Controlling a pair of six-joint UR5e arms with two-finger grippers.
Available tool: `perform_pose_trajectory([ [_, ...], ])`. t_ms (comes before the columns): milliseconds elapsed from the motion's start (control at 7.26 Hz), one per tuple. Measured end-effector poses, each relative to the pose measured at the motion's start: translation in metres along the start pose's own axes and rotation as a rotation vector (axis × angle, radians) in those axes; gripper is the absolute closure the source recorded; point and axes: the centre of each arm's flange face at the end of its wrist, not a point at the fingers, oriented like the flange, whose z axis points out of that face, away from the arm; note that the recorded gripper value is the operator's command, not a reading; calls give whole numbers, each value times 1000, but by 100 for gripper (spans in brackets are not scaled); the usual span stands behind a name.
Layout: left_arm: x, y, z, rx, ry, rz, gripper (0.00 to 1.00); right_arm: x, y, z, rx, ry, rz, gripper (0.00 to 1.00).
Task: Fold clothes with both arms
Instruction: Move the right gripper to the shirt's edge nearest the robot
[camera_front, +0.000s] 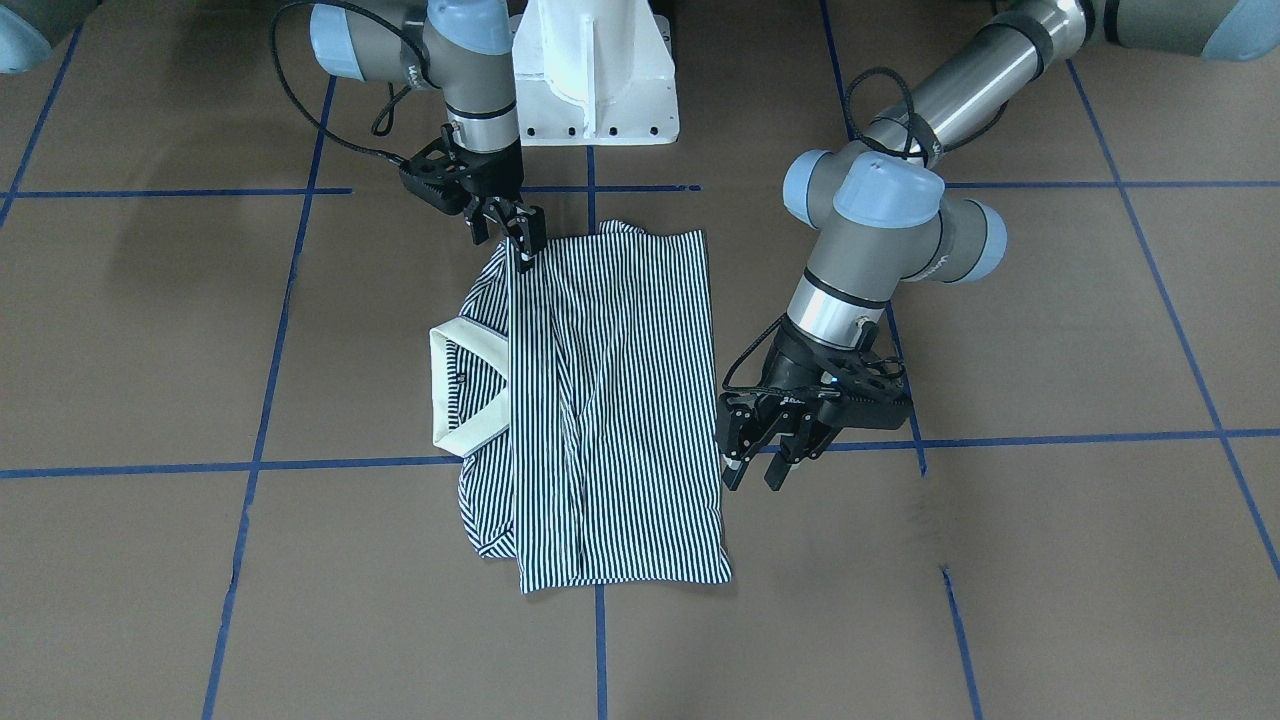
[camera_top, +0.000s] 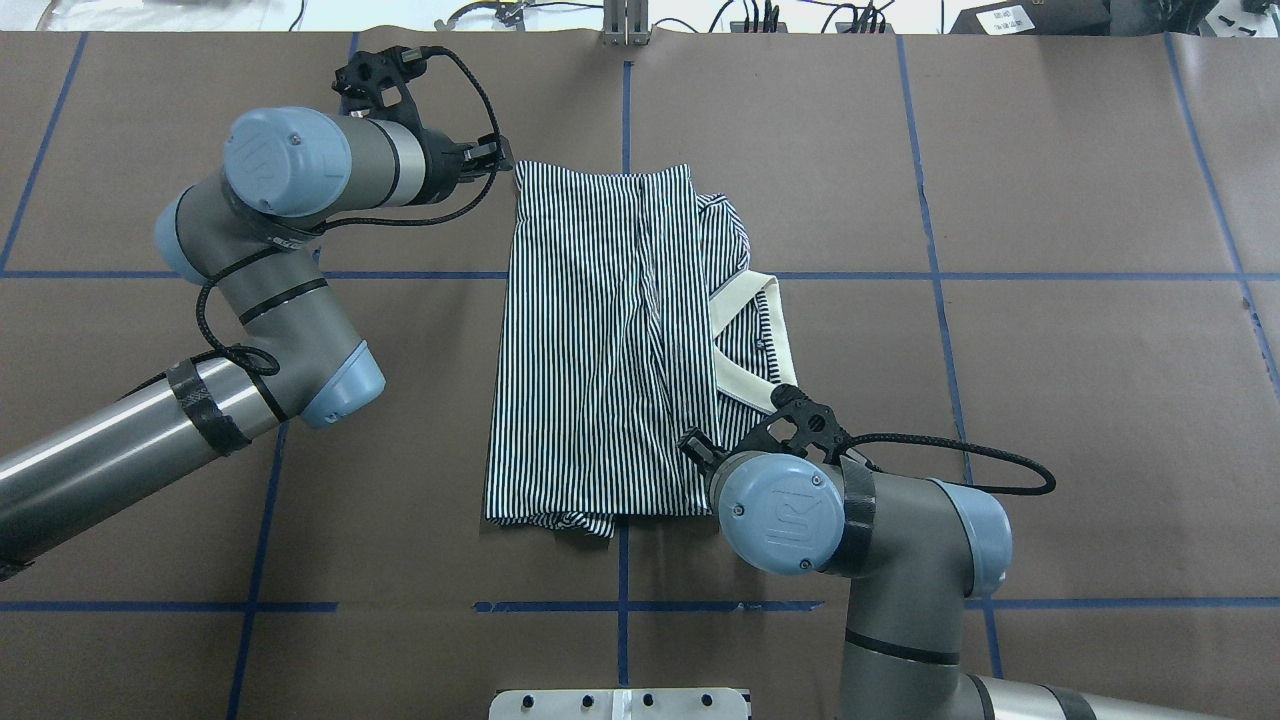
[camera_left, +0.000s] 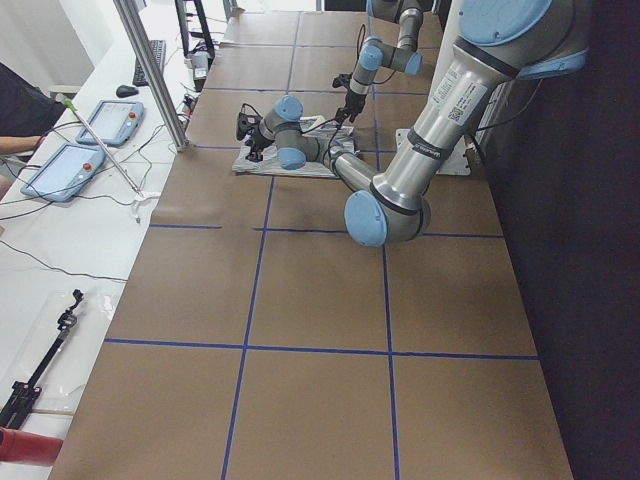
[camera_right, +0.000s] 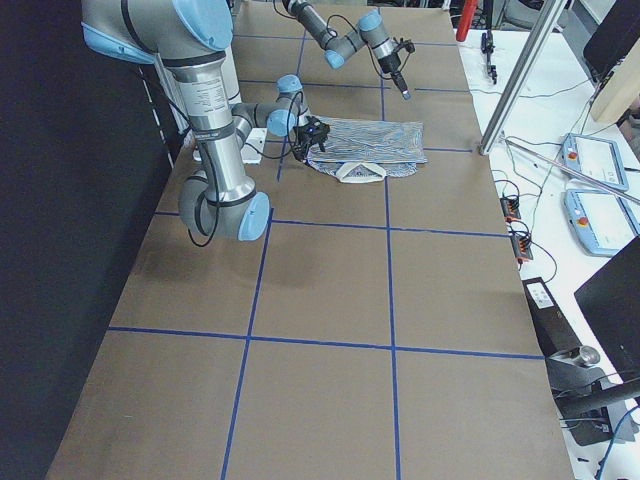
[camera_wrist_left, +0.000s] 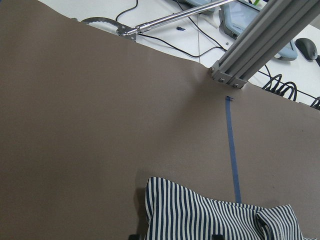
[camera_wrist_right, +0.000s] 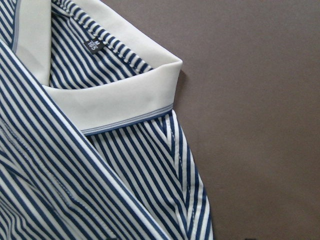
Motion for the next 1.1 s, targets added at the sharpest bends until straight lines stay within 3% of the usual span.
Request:
perform_pose_trajectory([
  [275, 1, 0, -1, 1, 5, -1, 43, 5, 7, 3, -5, 9, -3, 29],
  [413, 2, 0, -1, 2, 9, -1, 43, 8, 11, 4, -9, 13, -6, 41],
  [551, 2, 0, -2, 3, 12, -1, 43, 10, 15, 4, -12, 16, -10, 66],
  [689, 3, 0, -2, 3, 13, -2, 43, 11, 17, 4, -14, 17, -11, 100],
  [1102, 3, 0, -2, 3, 15, -2, 43, 10, 18, 3, -17, 14, -20, 100],
])
